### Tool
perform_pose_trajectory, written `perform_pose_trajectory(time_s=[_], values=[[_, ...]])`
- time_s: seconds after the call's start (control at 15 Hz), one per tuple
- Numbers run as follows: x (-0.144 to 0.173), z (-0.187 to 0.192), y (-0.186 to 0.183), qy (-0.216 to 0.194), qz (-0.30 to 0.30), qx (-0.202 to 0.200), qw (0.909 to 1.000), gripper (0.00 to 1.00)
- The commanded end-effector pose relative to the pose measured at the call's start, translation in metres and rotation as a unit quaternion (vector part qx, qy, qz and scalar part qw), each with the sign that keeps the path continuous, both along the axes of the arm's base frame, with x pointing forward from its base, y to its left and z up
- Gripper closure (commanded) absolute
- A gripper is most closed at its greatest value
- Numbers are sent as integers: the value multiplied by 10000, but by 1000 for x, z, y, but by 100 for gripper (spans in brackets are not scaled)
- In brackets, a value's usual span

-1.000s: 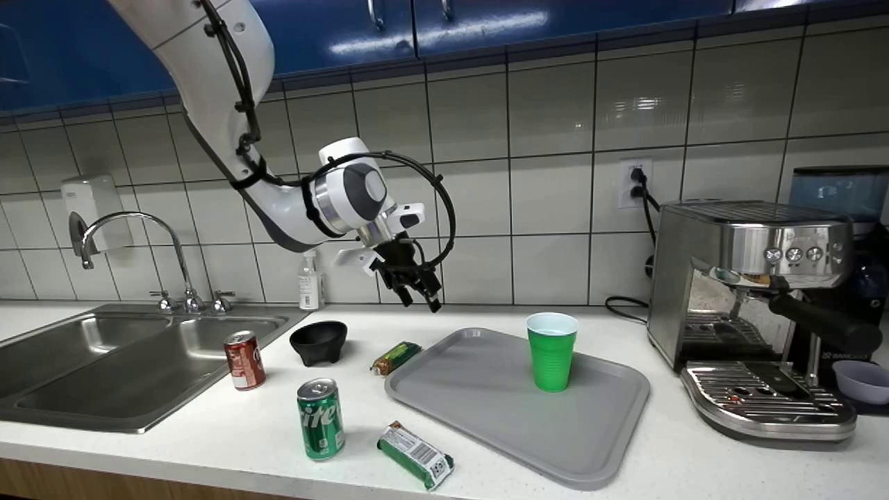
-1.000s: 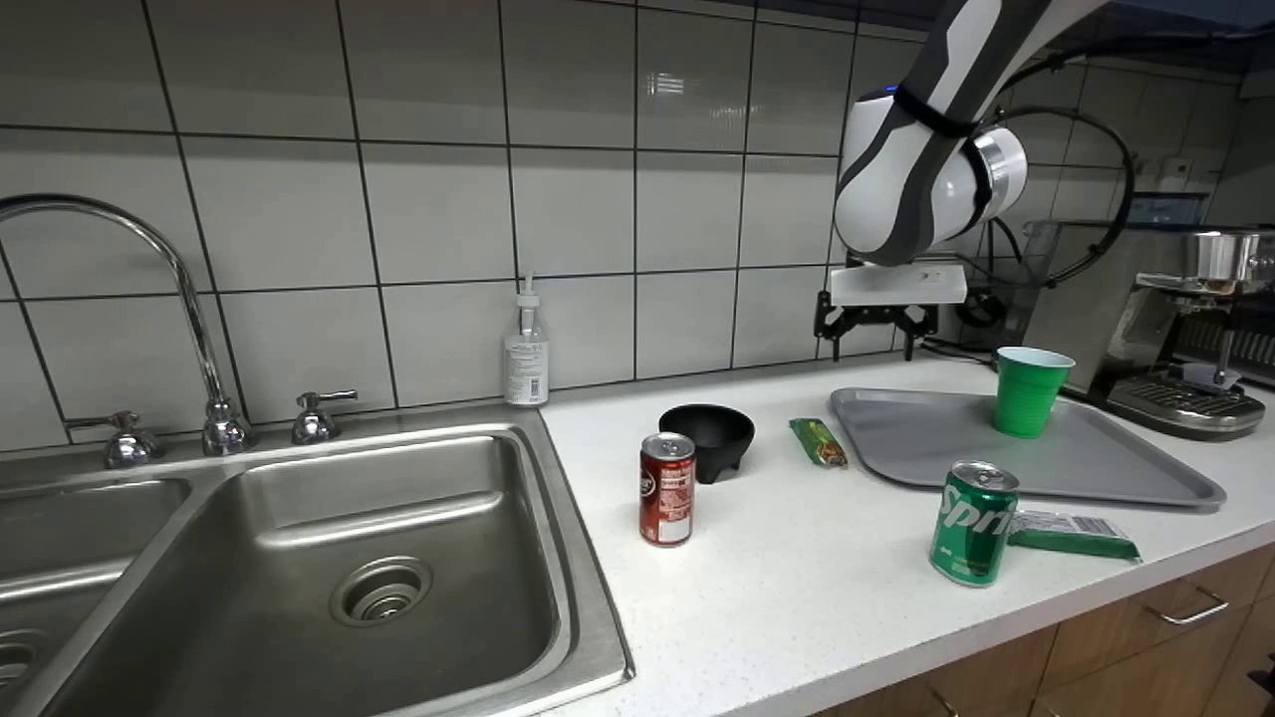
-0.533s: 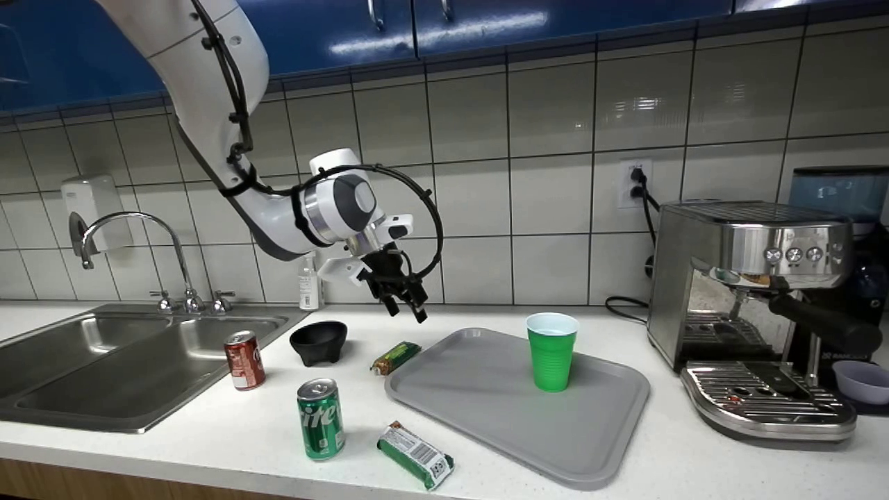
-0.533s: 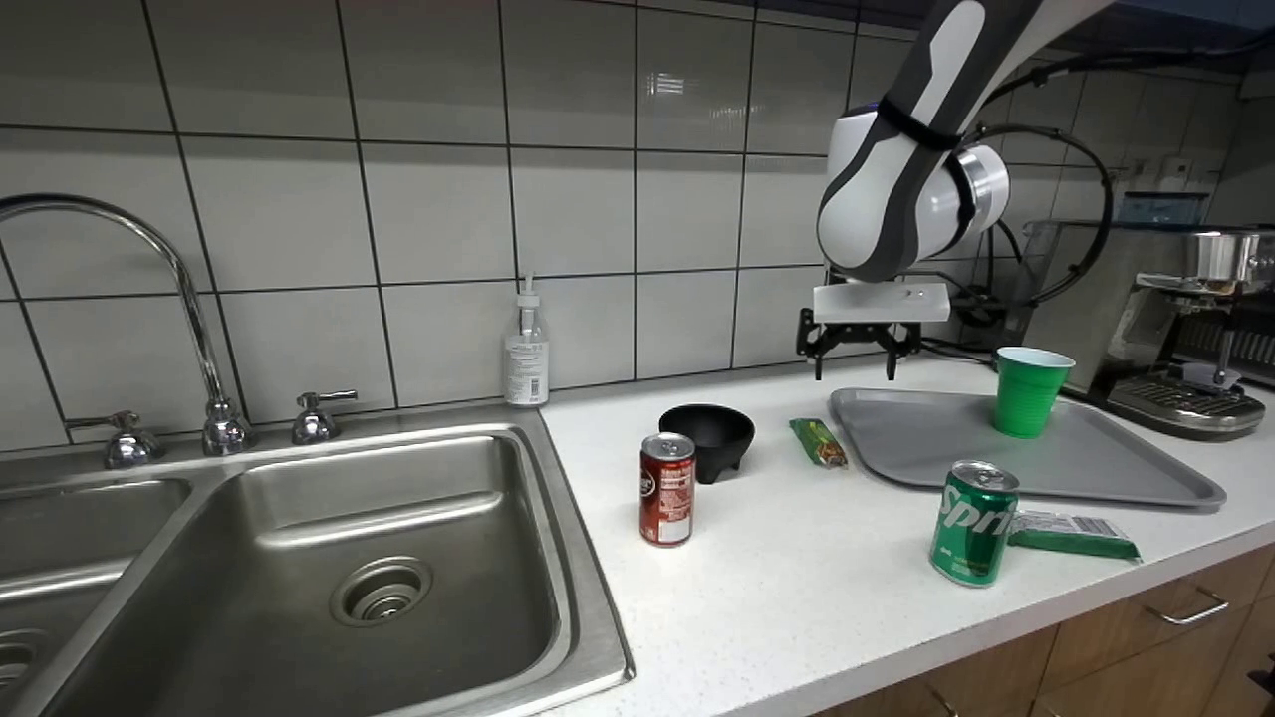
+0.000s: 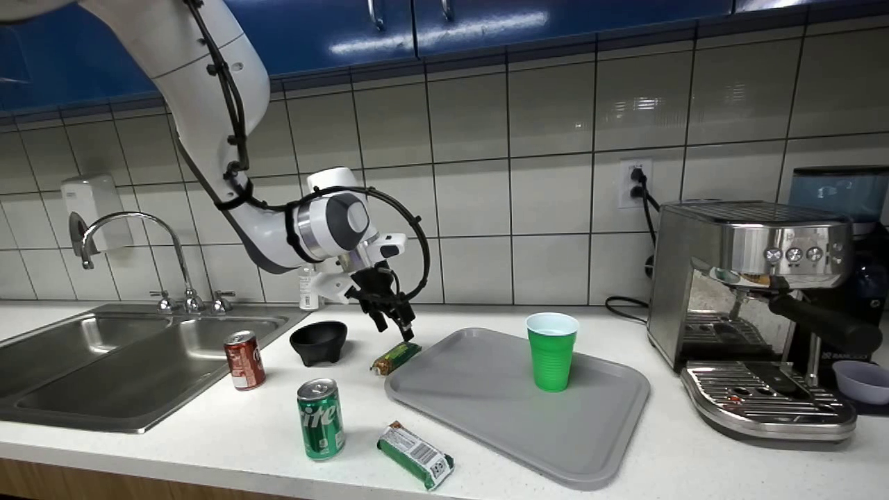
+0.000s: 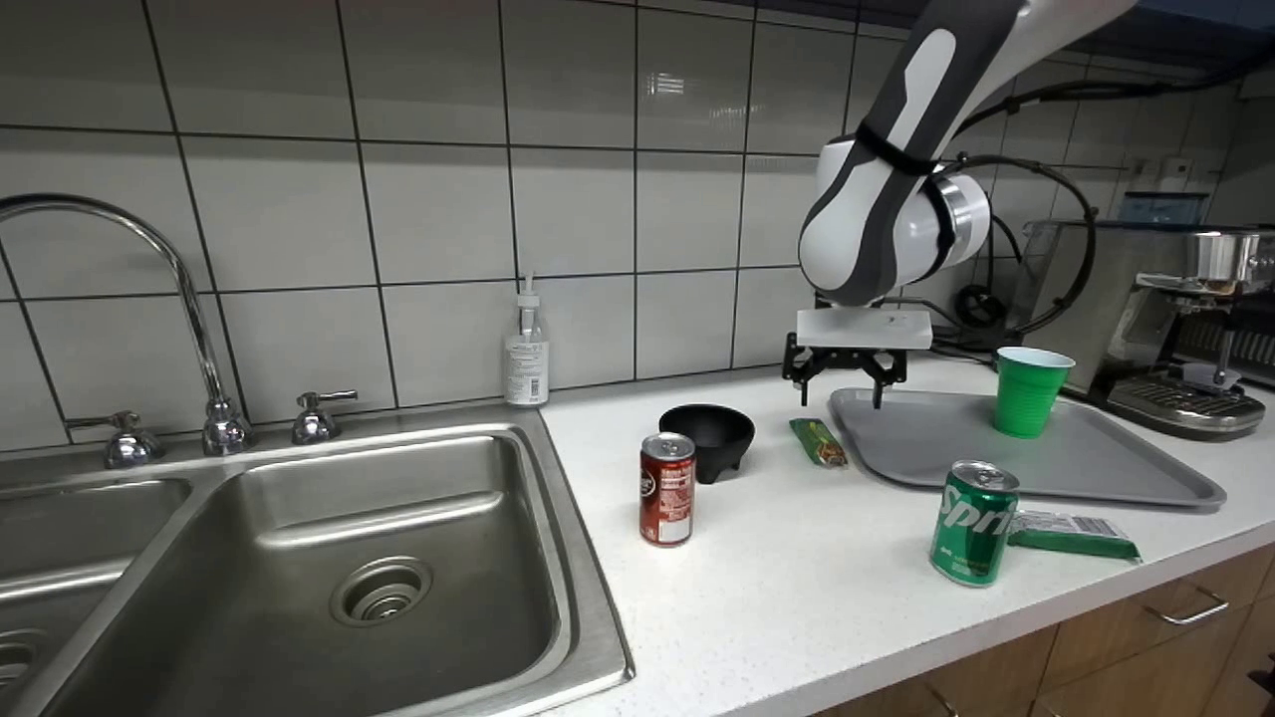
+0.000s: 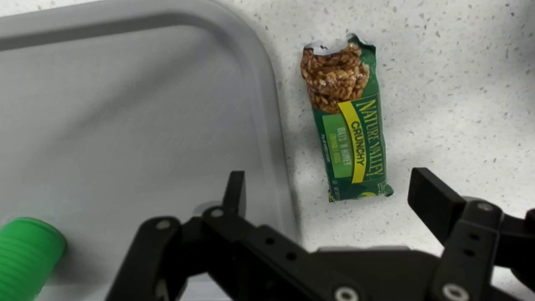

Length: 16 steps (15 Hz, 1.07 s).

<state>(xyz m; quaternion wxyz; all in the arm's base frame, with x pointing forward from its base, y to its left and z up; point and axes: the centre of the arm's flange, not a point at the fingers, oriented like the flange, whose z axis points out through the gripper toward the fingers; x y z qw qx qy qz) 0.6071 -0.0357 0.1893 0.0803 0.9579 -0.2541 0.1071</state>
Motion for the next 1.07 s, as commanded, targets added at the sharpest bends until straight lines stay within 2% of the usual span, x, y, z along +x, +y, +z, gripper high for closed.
perform_pose_trajectory(time_s=[0.0,1.0], values=[[9,-11,-1,12,-14,132,9999,0],[33,-46,1,69,-244,424,9988,0]])
